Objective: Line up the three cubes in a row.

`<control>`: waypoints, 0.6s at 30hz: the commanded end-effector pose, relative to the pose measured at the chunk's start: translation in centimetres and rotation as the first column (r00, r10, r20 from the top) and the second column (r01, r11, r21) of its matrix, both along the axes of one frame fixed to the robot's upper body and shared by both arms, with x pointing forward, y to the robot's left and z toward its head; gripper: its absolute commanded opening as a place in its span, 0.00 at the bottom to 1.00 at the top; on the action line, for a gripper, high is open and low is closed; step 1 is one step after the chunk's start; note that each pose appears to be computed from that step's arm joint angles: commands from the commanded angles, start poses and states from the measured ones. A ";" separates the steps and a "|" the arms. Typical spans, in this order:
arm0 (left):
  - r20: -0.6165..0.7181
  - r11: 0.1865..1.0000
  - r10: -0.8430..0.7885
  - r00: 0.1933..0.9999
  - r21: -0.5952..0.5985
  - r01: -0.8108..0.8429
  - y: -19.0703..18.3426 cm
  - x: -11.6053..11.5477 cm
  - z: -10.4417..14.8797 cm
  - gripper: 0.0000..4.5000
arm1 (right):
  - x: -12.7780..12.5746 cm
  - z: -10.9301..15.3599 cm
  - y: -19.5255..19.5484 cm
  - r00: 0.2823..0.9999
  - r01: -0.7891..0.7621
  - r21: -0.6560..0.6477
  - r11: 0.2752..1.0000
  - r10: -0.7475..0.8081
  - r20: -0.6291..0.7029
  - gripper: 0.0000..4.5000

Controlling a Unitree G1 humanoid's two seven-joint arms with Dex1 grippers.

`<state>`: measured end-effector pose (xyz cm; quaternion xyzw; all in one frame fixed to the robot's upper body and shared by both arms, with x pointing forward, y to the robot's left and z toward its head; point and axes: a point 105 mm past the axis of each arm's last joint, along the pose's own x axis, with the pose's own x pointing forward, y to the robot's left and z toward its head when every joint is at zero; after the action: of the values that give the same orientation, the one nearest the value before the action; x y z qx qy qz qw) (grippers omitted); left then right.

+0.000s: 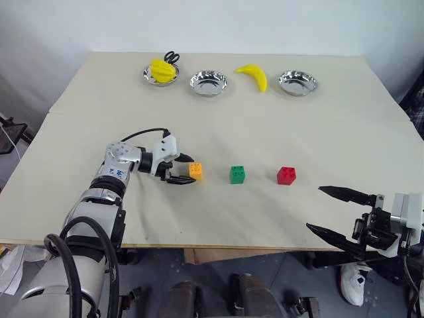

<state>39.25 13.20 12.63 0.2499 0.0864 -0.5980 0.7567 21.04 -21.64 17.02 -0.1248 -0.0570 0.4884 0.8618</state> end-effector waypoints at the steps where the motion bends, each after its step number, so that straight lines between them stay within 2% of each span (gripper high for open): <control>1: 0.017 1.000 0.004 1.000 -0.021 -0.004 0.8 -0.1 0.6 0.80 | 0.0 0.3 0.0 1.000 -0.018 -0.005 1.000 0.018 0.004 1.00; 7: 0.011 0.999 -0.036 0.999 -0.014 0.037 2.5 -1.2 0.3 0.80 | 0.3 0.0 -0.3 1.000 -0.028 -0.007 1.000 0.028 -0.006 1.00; 10: 0.021 1.000 0.016 1.000 -0.007 -0.016 4.1 -1.2 0.2 0.80 | 0.7 0.0 0.0 0.999 -0.043 -0.001 0.999 0.043 -0.005 1.00; 18: 0.089 0.991 0.048 0.995 -0.129 -0.036 7.1 -2.4 2.2 0.80 | 1.4 -0.1 0.1 0.996 -0.088 0.000 0.996 0.088 -0.002 1.00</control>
<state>36.85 19.91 13.15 0.2226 0.0529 -0.5779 0.7834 22.56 -21.40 16.32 -0.1097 -0.0501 0.5218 0.8445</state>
